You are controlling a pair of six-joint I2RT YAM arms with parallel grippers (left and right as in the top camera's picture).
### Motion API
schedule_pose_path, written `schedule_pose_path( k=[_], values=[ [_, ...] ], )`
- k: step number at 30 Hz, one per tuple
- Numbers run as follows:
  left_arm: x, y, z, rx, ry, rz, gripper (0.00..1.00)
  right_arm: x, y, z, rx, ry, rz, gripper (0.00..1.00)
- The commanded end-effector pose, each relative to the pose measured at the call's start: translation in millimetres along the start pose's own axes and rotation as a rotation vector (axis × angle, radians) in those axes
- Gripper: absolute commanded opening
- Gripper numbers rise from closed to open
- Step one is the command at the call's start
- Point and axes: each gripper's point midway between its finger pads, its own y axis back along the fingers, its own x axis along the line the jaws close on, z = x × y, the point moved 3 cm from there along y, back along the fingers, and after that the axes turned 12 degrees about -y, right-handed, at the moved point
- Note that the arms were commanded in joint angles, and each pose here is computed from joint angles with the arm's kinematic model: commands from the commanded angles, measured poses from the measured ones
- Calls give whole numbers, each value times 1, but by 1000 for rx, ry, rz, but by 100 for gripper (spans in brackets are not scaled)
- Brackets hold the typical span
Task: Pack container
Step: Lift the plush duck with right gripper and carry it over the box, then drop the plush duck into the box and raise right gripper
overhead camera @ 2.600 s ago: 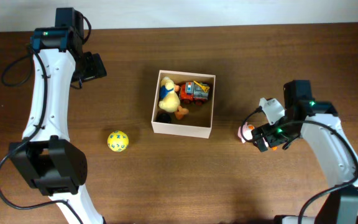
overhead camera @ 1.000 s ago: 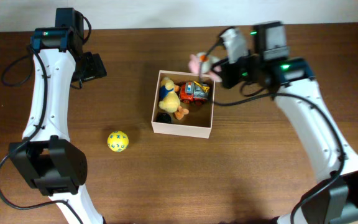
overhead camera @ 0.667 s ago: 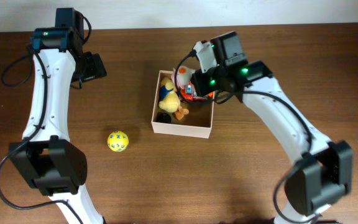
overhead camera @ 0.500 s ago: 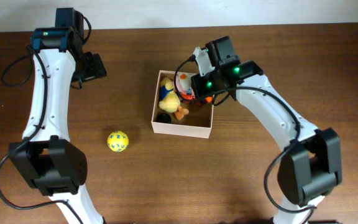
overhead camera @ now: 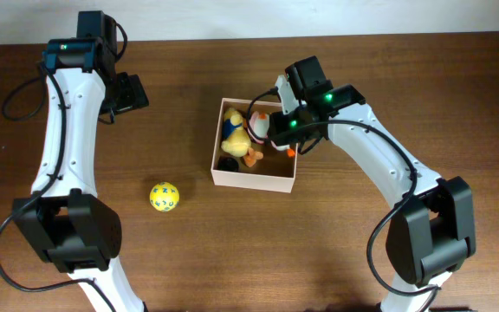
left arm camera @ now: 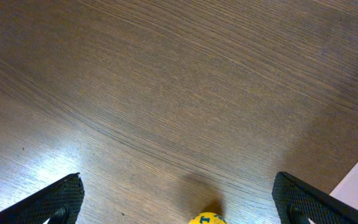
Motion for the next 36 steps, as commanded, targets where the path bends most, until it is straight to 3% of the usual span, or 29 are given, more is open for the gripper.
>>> schedule_pose_path(
  k=[1, 6, 13, 21, 24, 26, 32, 34, 35, 36],
  values=[
    [1, -2, 1, 2, -9, 11, 99, 7, 8, 2, -10, -26, 10, 37],
    [1, -2, 1, 2, -9, 11, 99, 10, 10, -5, 28, -33, 32, 38],
    [1, -2, 1, 2, -9, 11, 99, 13, 14, -3, 23, -18, 42, 72],
    [1, -2, 1, 2, -9, 11, 99, 26, 31, 18, -51, 64, 69, 73],
    [1, -2, 1, 2, -9, 11, 99, 34, 41, 30, -100, 114, 85, 65],
    [1, -2, 1, 2, -9, 11, 99, 36, 48, 39, -135, 153, 75, 66],
    [1, -2, 1, 2, -9, 11, 99, -11, 90, 85, -324, 82, -147, 77],
    [1, -2, 1, 2, -9, 11, 99, -50, 118, 102, -394, 9, -256, 82],
    [1, -2, 1, 2, -9, 11, 99, -64, 127, 105, -404, -19, -276, 86],
    [1, -2, 1, 2, -9, 11, 99, -76, 133, 107, -409, -43, -286, 98]
  ],
)
